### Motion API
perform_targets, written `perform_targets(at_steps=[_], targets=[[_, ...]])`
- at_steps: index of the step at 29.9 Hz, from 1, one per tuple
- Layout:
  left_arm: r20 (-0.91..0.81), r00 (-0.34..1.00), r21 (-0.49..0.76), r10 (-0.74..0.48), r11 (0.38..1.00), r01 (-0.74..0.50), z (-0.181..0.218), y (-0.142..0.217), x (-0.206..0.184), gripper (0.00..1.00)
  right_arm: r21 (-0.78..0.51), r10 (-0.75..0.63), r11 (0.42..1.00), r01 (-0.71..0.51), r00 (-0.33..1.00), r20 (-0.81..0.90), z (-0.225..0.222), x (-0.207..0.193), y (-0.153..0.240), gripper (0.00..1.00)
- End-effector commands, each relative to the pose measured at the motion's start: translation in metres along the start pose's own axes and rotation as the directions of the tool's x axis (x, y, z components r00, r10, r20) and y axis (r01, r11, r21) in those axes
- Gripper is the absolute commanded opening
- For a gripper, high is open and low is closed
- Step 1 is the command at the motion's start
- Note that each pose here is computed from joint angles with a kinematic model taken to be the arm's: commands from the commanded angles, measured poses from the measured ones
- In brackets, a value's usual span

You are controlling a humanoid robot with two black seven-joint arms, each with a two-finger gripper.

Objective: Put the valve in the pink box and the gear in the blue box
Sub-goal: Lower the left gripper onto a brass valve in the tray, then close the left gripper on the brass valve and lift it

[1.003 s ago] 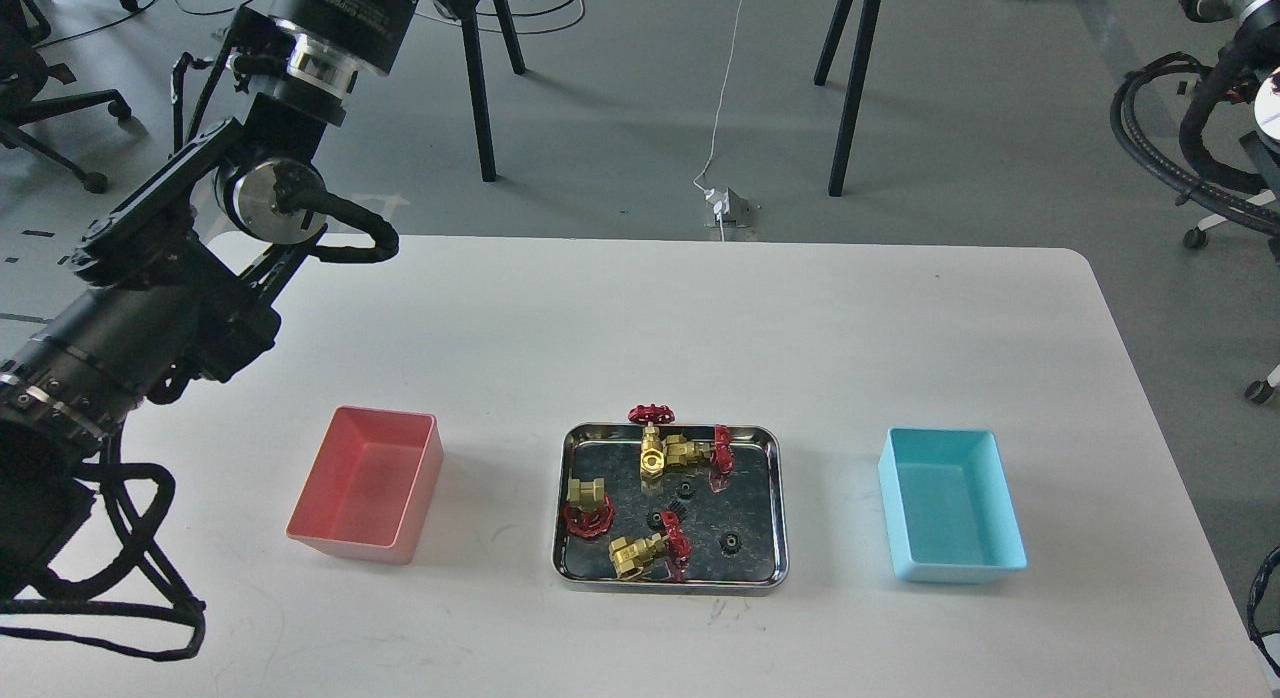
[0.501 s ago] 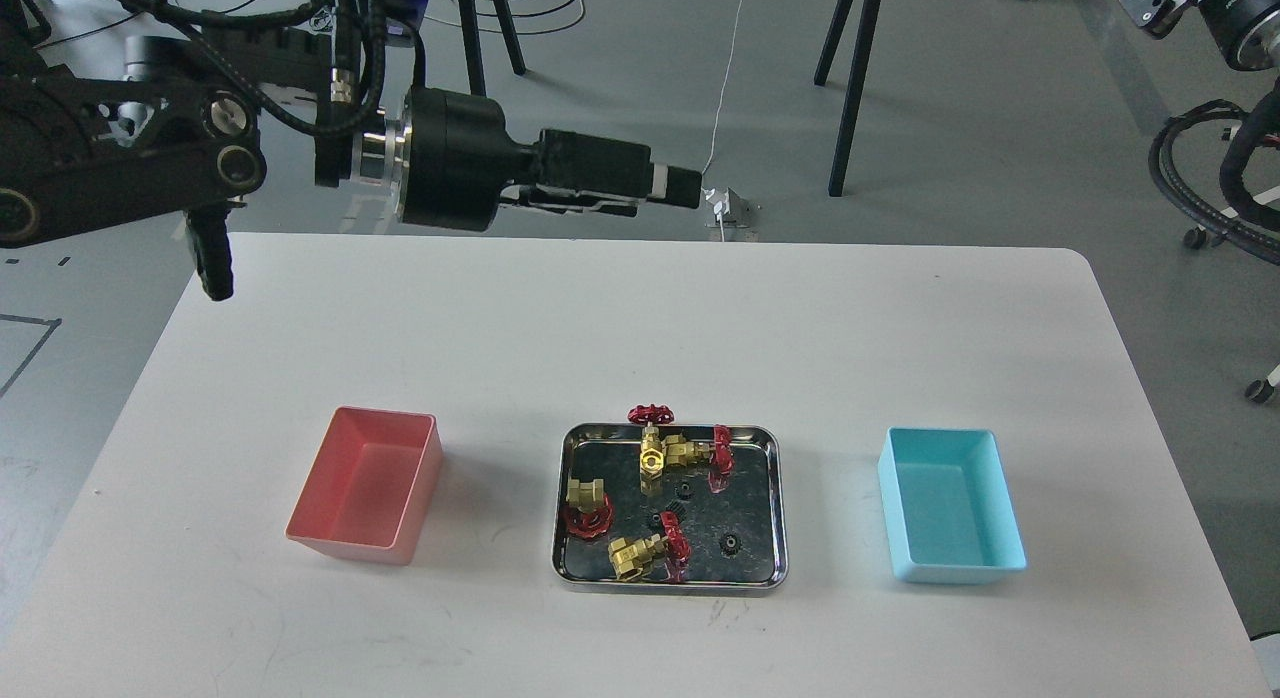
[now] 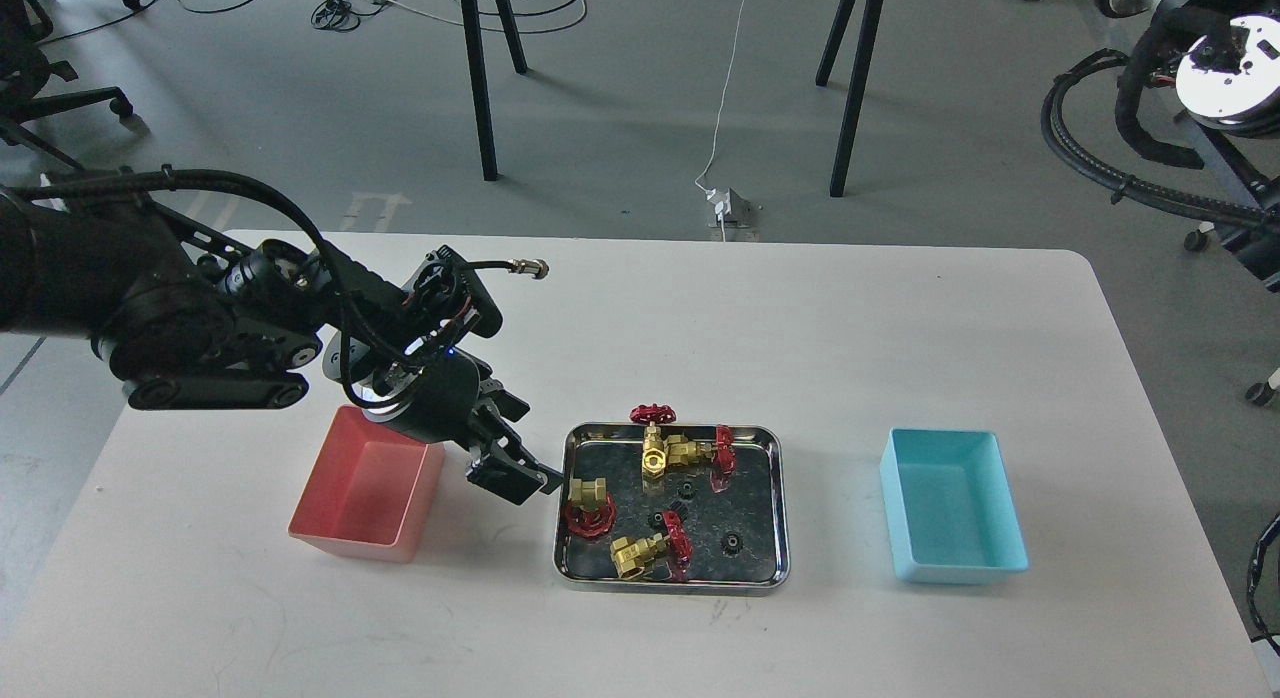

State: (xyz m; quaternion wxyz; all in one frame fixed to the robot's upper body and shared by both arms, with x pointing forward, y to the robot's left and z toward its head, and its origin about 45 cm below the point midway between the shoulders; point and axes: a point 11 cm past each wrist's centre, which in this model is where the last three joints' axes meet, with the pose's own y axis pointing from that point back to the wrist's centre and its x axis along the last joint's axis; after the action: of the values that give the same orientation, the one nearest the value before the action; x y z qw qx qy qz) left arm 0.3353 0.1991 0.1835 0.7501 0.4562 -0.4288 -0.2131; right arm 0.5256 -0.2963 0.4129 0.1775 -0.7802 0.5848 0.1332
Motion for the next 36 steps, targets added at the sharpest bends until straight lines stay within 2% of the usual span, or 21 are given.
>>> perform_targets(at_steps=[1, 7, 13, 20, 23, 27, 32, 36], targets=[[-0.008, 1.000, -0.017, 0.000, 1.000, -0.001, 0.001, -0.015, -0.011, 0.99, -0.037, 0.017, 0.999, -0.017, 1.000, 0.012, 0.021, 0.008, 0.005, 1.00], [0.013, 1.000, -0.026, 0.016, 1.000, -0.016, 0.001, -0.042, -0.016, 0.98, -0.052, 0.031, 0.998, -0.030, 0.999, 0.021, 0.031, 0.016, 0.010, 1.00], [0.017, 0.998, -0.051, 0.062, 0.997, -0.061, 0.010, -0.048, -0.001, 0.96, -0.062, 0.051, 0.997, -0.050, 0.999, 0.014, 0.034, 0.026, 0.015, 1.00], [0.007, 0.998, -0.044, 0.061, 0.997, -0.061, 0.006, -0.063, -0.007, 0.95, -0.065, 0.067, 0.996, -0.066, 0.998, 0.011, 0.034, 0.034, 0.019, 1.00], [0.002, 0.998, -0.046, 0.064, 0.997, -0.064, 0.006, -0.068, -0.011, 0.91, -0.065, 0.067, 0.996, -0.066, 0.998, 0.011, 0.034, 0.034, 0.019, 1.00], [0.001, 0.997, -0.051, 0.072, 0.996, -0.071, 0.008, -0.071, -0.015, 0.76, -0.064, 0.068, 0.996, -0.067, 0.998, 0.011, 0.035, 0.034, 0.019, 1.00], [0.005, 0.997, -0.055, 0.080, 0.995, -0.080, 0.009, -0.072, -0.015, 0.72, -0.072, 0.075, 0.995, -0.074, 0.997, 0.013, 0.039, 0.037, 0.021, 1.00], [0.010, 0.997, -0.055, 0.080, 0.995, -0.079, 0.009, -0.072, -0.016, 0.62, -0.078, 0.080, 0.994, -0.079, 0.997, 0.014, 0.042, 0.040, 0.023, 1.00]])
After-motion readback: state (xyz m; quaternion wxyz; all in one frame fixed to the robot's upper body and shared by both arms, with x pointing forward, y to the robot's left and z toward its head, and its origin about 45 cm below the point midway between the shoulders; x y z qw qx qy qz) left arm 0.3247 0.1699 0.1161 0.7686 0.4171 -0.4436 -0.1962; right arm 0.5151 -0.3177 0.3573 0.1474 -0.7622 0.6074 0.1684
